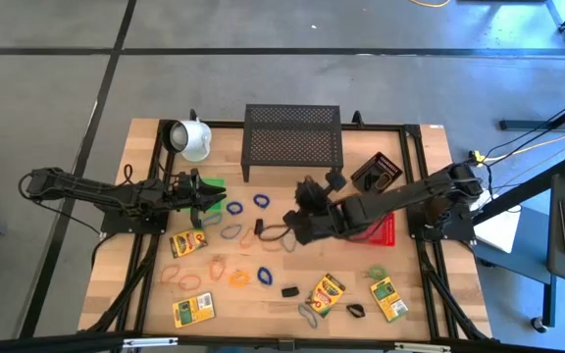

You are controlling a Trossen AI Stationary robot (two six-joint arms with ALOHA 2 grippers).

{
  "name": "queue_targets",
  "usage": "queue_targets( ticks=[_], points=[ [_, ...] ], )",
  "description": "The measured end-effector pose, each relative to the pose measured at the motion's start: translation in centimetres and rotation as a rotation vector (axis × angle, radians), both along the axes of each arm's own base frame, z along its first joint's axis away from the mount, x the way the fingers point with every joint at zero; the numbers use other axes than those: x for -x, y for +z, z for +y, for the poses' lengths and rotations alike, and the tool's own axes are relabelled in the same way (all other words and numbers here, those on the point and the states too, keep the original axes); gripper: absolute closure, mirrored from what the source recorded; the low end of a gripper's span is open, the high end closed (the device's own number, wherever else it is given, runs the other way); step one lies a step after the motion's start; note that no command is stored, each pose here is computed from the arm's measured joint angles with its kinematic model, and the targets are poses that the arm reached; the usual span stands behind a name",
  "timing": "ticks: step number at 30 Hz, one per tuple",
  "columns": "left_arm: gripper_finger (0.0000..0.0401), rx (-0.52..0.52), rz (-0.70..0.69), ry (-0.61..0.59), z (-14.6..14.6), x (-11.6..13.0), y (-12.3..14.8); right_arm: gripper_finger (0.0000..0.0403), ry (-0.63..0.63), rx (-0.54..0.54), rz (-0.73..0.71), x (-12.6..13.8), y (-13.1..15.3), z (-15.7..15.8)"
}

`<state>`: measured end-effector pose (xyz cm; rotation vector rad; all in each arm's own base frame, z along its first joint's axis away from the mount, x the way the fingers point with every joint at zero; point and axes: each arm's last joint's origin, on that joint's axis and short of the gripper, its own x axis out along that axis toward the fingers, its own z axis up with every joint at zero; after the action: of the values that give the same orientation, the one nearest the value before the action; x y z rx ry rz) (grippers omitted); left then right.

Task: Pick & Place Office Desk Supplies
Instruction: Put the blue rubber band into the black bin

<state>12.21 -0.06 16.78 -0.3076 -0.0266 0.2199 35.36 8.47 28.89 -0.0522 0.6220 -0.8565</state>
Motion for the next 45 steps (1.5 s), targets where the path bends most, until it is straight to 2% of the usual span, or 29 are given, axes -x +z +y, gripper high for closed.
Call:
queue_targets(
  ticks=[7,12,14,18,26,31,37,45],
  points=[
    [0.031,-0.001,0.0,0.0,0.0,0.0,0.0,0.0396,-0.115,-0.148,0.195,4.0,0.9,-2.3],
    [0.031,0.0,0.0,0.0,0.0,0.0,0.0,0.0396,-0.276,-0.153,0.289,6.7,1.2,-2.8],
    [0.031,-0.001,0.0,0.0,0.0,0.0,0.0,0.0396,-0.325,-0.148,0.281,7.2,1.1,-3.0],
    [0.031,-0.001,-0.001,0.0,0.0,0.0,0.0,0.0396,-0.347,-0.122,0.312,7.8,-0.4,-3.4],
    [0.031,-0.001,0.0,0.0,0.0,0.0,0.0,0.0396,-0.535,-0.113,0.478,10.6,-5.5,-6.5],
    [0.031,0.0,0.0,0.0,0.0,0.0,0.0,0.0396,-0.64,-0.148,0.573,12.8,-7.5,-8.7],
    [0.031,-0.001,0.0,0.0,0.0,0.0,0.0,0.0396,-0.71,-0.193,0.508,14.3,-8.0,-10.7],
    [0.031,-0.001,0.0,0.001,0.0,0.0,0.0,0.0396,-0.658,-0.238,0.37,13.3,-8.3,-12.2]
  ],
)
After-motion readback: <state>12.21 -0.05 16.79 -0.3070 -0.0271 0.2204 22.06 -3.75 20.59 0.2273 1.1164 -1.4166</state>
